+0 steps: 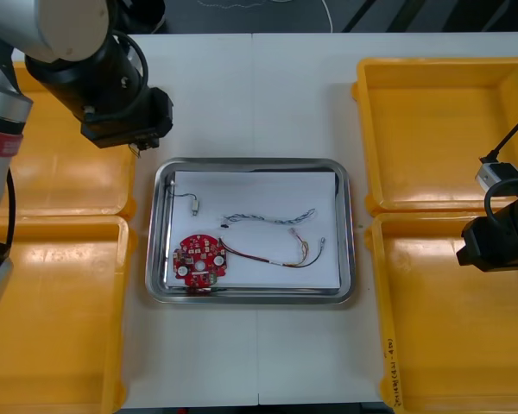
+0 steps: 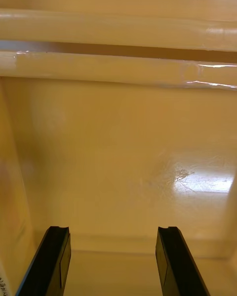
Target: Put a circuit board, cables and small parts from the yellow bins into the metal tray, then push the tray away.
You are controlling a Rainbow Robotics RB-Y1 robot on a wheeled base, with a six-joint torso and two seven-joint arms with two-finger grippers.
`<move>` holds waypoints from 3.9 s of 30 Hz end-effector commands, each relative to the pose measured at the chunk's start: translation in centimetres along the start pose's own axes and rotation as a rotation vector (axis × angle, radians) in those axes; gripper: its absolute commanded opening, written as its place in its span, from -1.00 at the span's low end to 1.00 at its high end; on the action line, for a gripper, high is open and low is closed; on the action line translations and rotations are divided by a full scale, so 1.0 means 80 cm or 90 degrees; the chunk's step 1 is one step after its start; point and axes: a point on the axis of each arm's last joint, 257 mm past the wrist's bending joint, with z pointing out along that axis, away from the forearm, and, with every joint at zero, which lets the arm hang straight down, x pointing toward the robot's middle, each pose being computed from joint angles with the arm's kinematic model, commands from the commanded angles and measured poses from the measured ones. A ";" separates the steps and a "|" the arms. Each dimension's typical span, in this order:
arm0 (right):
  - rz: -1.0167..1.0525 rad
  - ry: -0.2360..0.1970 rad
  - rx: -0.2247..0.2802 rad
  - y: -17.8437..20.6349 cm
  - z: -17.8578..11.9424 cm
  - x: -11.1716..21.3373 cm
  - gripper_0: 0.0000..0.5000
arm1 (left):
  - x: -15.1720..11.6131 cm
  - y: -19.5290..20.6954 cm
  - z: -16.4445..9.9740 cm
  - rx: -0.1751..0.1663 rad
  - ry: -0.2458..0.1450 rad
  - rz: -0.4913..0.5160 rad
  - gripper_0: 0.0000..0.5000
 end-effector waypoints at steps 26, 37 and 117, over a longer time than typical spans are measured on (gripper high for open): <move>-0.004 -0.016 -0.004 -0.005 -0.006 -0.006 1.00 | 0.053 -0.099 0.094 -0.017 0.035 0.056 -1.00; -0.004 -0.016 -0.004 -0.005 -0.006 -0.006 1.00 | 0.071 -0.098 0.121 -0.018 0.037 0.051 -1.00; -0.004 -0.016 -0.004 -0.005 -0.006 -0.006 1.00 | -0.044 0.046 -0.061 -0.051 -0.103 0.009 1.00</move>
